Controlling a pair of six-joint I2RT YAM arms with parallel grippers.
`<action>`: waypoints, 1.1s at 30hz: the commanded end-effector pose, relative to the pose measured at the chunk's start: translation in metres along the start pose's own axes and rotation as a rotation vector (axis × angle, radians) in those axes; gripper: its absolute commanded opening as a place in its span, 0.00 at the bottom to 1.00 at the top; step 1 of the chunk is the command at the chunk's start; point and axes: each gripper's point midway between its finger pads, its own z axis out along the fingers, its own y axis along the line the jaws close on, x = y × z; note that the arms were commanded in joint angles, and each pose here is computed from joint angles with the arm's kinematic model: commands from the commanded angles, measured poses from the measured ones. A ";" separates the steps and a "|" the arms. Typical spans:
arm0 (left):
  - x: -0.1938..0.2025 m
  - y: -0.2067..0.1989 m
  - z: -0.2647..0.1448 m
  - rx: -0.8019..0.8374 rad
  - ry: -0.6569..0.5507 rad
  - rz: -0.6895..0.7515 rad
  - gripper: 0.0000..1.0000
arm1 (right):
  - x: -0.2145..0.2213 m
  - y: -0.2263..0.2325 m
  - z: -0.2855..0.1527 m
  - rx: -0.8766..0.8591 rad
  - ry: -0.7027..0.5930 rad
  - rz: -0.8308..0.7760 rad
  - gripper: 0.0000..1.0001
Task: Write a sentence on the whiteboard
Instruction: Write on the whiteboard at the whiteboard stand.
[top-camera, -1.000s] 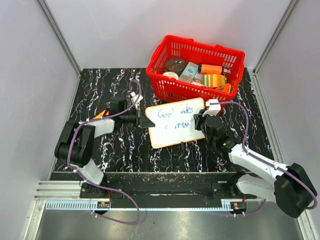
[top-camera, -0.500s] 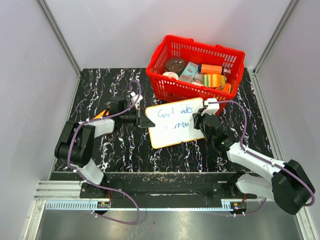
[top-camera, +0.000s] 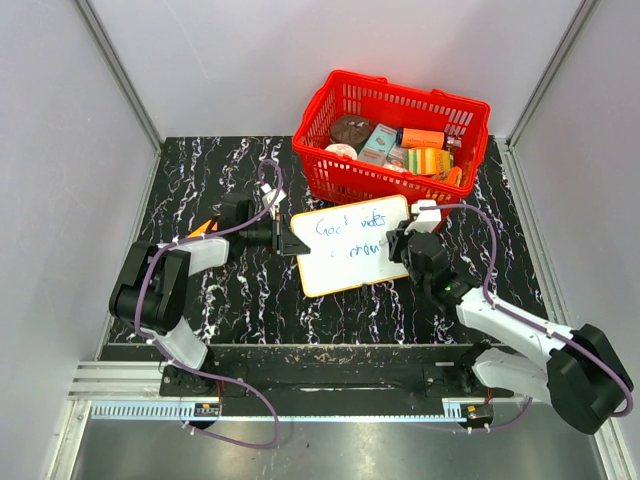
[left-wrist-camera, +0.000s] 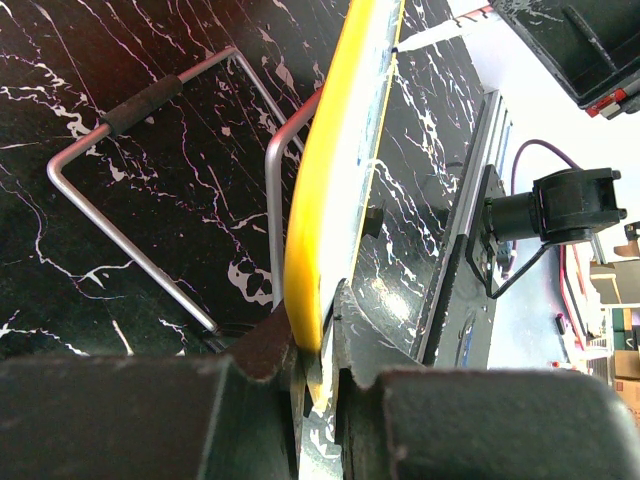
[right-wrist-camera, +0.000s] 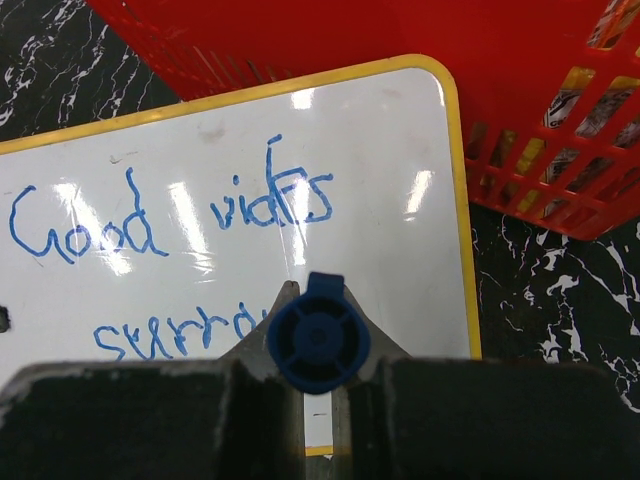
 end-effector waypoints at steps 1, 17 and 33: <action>0.017 0.037 0.007 -0.152 0.032 0.050 0.00 | 0.021 -0.010 -0.006 0.019 0.063 -0.005 0.00; 0.017 0.036 0.007 -0.150 0.032 0.053 0.00 | 0.008 -0.007 -0.005 0.022 0.036 0.004 0.00; 0.018 0.036 0.008 -0.149 0.033 0.053 0.00 | -0.023 -0.008 0.003 0.070 -0.036 -0.008 0.00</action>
